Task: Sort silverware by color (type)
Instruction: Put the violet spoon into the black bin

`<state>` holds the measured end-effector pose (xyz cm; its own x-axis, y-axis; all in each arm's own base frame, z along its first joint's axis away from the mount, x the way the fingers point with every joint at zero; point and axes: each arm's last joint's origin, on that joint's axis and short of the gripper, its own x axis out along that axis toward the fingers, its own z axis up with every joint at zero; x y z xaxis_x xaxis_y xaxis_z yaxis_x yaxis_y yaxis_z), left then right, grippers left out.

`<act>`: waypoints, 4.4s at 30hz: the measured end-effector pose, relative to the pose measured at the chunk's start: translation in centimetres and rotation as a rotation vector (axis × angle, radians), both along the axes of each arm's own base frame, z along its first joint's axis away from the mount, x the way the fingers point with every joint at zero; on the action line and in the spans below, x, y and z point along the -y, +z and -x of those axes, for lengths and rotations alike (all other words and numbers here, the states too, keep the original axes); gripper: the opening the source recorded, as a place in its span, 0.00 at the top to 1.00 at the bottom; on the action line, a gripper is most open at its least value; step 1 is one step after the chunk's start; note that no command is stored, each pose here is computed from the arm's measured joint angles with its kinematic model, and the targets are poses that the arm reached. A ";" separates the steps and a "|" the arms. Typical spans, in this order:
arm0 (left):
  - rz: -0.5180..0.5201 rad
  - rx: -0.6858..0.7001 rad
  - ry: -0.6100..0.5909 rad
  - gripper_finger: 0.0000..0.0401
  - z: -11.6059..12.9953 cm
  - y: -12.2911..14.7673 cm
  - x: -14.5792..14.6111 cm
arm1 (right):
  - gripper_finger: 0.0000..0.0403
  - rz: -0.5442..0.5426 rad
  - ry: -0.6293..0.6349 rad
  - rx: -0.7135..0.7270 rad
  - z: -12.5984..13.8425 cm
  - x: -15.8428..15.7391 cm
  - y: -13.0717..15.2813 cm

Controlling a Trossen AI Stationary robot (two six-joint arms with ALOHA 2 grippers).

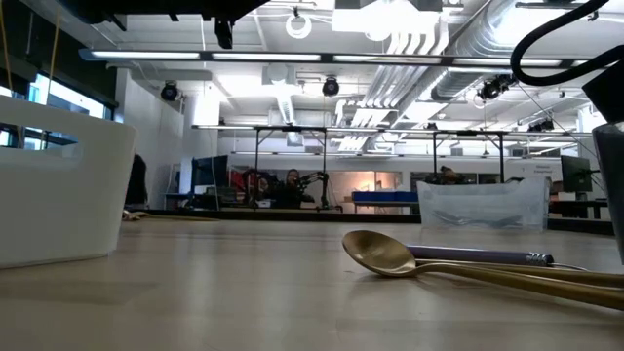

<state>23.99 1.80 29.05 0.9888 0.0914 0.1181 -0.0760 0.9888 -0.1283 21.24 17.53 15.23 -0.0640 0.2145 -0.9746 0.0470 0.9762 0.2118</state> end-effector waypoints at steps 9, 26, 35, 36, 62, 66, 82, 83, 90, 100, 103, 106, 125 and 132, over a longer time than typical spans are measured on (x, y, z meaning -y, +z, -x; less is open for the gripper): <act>0.002 0.000 0.015 1.00 0.0 0.0 0.0 | 0.77 0.000 -0.007 -0.002 0.0 0.0 0.0; 0.002 0.000 0.024 1.00 0.0 0.0 -0.2 | 0.60 -0.076 -0.020 0.080 2.2 1.7 5.3; 0.002 0.000 0.046 1.00 0.1 0.0 -0.7 | 0.62 -0.116 -0.214 0.323 5.3 4.8 11.1; 0.002 0.000 0.047 1.00 0.1 0.0 -0.7 | 0.62 -0.097 -0.238 0.356 5.3 5.0 11.4; 0.122 0.030 0.027 1.00 0.4 0.3 -0.6 | 0.62 0.102 -0.442 1.409 -4.3 17.5 14.4; 0.131 0.055 0.016 1.00 0.9 0.9 -0.4 | 0.62 0.147 -0.374 1.489 -4.5 18.5 16.9; 0.143 0.025 -0.092 1.00 1.8 1.3 0.2 | 0.62 0.097 -0.307 1.603 -6.6 19.5 17.8; 0.141 0.024 -0.093 1.00 1.8 1.3 0.2 | 0.62 0.095 -0.305 1.603 -6.8 19.5 17.6; 0.110 0.018 -0.096 1.00 1.8 1.2 0.4 | 0.63 0.093 -0.304 1.609 -7.4 19.5 17.2; 0.078 -0.003 -0.090 1.00 1.7 1.1 0.4 | 0.84 0.077 -0.290 1.611 -7.4 19.5 17.2; 0.078 -0.004 -0.091 1.00 1.7 1.0 0.4 | 0.95 0.068 -0.280 1.610 -7.4 19.5 17.2; 0.078 -0.004 -0.090 1.00 1.7 1.0 0.4 | 0.98 0.063 -0.275 1.609 -7.4 19.5 17.2; 0.077 -0.004 -0.090 1.00 1.7 1.0 0.4 | 1.00 0.046 -0.242 1.607 -7.4 19.5 17.2; 0.077 -0.004 -0.090 1.00 1.7 1.0 0.4 | 1.00 0.048 -0.232 1.608 -7.4 19.4 17.2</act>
